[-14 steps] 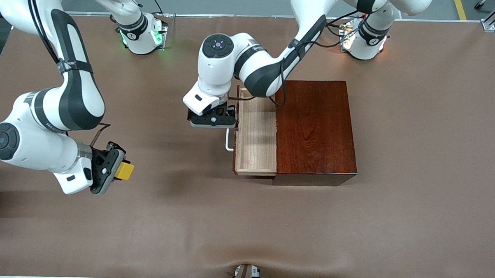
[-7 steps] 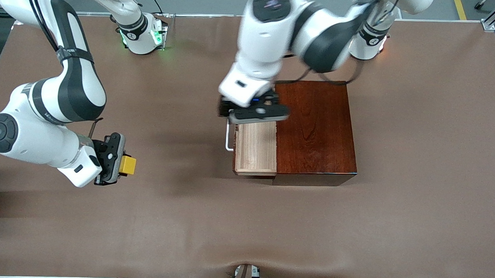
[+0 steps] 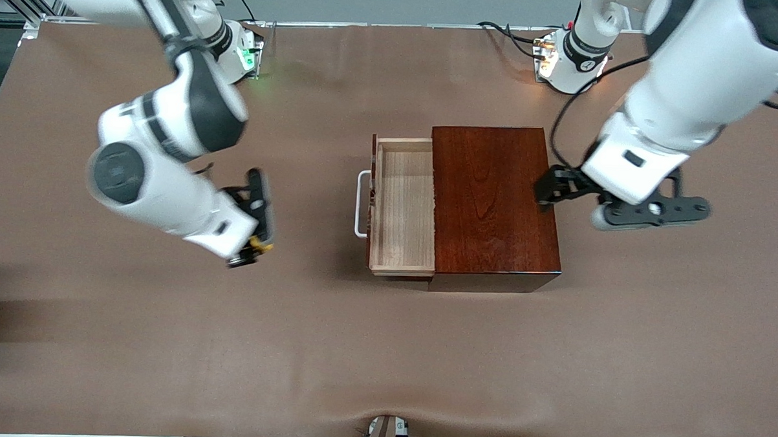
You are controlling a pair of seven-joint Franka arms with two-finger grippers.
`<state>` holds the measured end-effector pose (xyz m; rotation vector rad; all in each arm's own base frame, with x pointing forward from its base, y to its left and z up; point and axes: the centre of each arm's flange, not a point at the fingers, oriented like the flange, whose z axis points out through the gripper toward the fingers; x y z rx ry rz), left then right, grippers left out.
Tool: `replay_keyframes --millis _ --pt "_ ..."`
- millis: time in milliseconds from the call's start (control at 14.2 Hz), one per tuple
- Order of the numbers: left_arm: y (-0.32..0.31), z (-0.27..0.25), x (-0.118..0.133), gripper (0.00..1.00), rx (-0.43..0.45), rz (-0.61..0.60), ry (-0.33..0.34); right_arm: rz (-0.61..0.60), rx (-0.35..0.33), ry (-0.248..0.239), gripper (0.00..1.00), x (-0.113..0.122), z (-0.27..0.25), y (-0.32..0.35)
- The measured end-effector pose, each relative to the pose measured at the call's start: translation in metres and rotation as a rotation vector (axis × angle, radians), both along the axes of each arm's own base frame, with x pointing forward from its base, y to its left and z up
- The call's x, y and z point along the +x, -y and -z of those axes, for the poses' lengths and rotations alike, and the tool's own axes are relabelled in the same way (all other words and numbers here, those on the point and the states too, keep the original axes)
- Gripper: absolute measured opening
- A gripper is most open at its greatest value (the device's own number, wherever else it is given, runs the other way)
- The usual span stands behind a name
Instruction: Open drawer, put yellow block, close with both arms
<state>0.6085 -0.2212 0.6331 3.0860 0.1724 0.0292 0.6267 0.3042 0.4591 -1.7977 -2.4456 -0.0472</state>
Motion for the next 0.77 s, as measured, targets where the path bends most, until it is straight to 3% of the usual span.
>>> replay_keyframes --millis 351,562,773 --pt "-0.067 0.003 -0.029 1.0 0.06 -0.054 -0.079 0.042 -0.057 0.005 0.56 -0.069 -0.009 -0.114" --pt "-0.089 0.01 -0.061 1.0 0.107 -0.014 -0.099 0.137 -0.068 -0.011 0.56 -0.081 0.005 -0.141" --pt "-0.122 0.016 -0.078 1.0 0.099 0.032 -0.102 0.193 -0.054 -0.006 0.56 -0.087 0.03 -0.173"
